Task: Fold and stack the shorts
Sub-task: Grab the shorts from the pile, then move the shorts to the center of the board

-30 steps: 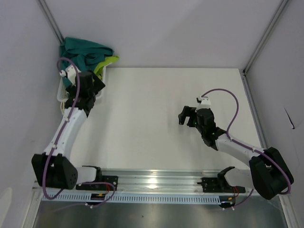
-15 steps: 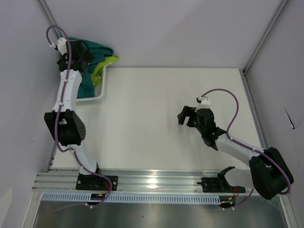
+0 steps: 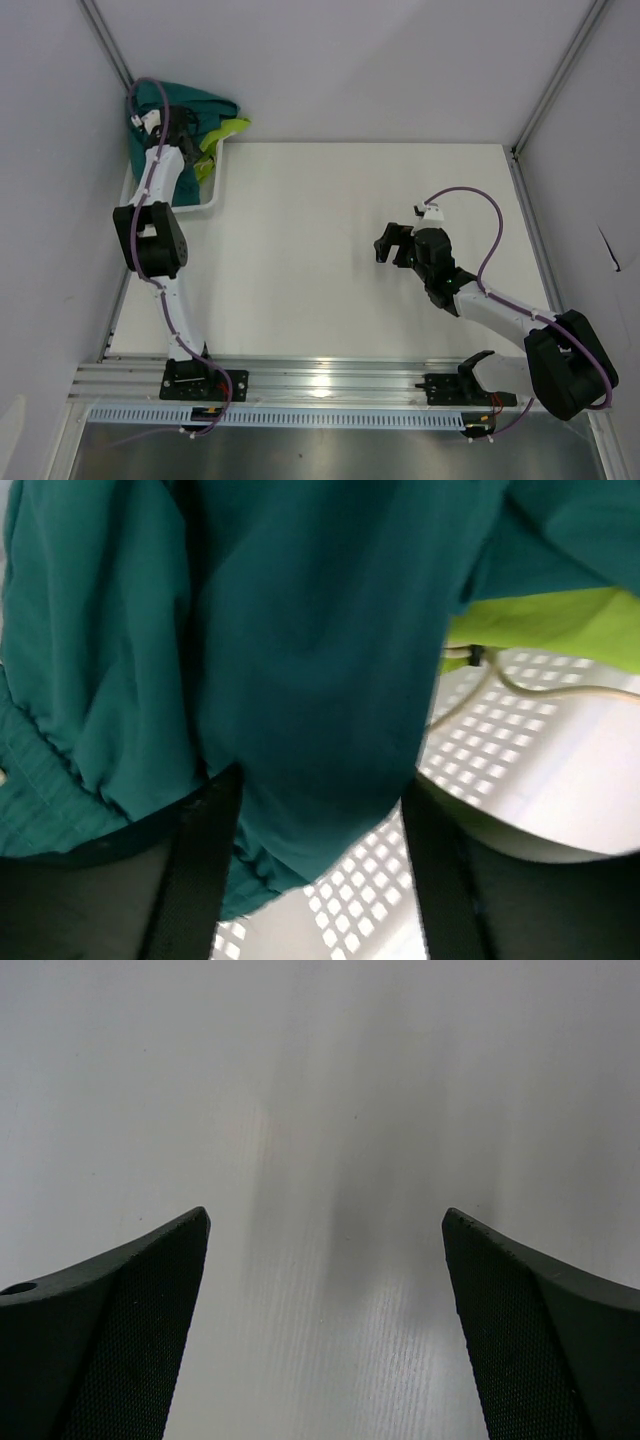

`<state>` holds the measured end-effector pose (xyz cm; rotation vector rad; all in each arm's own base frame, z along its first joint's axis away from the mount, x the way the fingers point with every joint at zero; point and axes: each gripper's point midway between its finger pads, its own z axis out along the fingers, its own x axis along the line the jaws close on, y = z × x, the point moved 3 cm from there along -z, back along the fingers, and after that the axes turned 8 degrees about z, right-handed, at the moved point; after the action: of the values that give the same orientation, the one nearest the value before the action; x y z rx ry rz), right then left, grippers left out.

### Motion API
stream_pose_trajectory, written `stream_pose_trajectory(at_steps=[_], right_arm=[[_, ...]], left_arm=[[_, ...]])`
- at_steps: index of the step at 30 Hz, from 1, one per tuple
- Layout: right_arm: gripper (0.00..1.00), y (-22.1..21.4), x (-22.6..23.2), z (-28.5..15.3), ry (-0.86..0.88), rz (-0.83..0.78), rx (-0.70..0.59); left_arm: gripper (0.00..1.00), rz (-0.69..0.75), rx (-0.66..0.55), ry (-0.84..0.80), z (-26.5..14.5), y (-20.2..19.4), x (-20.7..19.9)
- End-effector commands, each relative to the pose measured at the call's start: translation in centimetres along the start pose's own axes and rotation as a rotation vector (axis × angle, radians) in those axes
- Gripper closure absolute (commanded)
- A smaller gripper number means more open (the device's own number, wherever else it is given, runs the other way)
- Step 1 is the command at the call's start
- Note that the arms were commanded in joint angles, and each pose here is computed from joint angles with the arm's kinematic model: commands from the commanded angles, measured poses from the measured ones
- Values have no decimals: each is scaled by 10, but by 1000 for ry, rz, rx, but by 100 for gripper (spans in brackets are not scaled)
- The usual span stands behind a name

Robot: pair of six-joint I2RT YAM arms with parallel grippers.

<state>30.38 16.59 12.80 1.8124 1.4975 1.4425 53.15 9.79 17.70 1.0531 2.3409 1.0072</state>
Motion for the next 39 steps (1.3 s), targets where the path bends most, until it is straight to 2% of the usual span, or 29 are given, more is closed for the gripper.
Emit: stream_pose_trajectory(at_steps=[1, 2, 4, 5, 10, 17, 22, 23, 26, 31, 35, 39], right_arm=[[0, 19, 12, -1, 40, 13, -57], [1, 19, 12, -1, 41, 13, -59], [0, 19, 12, -1, 40, 14, -57], [1, 19, 12, -1, 40, 14, -57], [1, 18, 12, -1, 42, 15, -52], [0, 18, 12, -1, 39, 11, -53], [1, 18, 12, -1, 40, 7, -52], [0, 19, 11, -1, 38, 7, -53], [1, 20, 12, -2, 43, 7, -59], [1, 22, 12, -4, 44, 6, -69], [1, 24, 14, -6, 54, 6, -79], [1, 26, 13, -10, 61, 2, -92]], left_arm=[[36, -52, -21, -10, 3, 24, 14], [55, -63, -26, -10, 5, 27, 18], [80, -65, -52, -23, -3, 36, 17], [100, -63, -70, -28, -5, 39, 17], [100, -91, -195, -102, -45, 68, 12], [100, -52, -445, -212, -158, 133, -8], [100, -81, -629, -453, -286, 164, -17], [100, -85, -679, -532, -331, 163, -21], [100, -113, -761, -688, -397, 161, -22], [100, -260, -890, -1005, -510, 160, 16], [100, -319, -892, -1173, -559, 148, 37], [100, -351, -788, -1271, -566, 118, 45]])
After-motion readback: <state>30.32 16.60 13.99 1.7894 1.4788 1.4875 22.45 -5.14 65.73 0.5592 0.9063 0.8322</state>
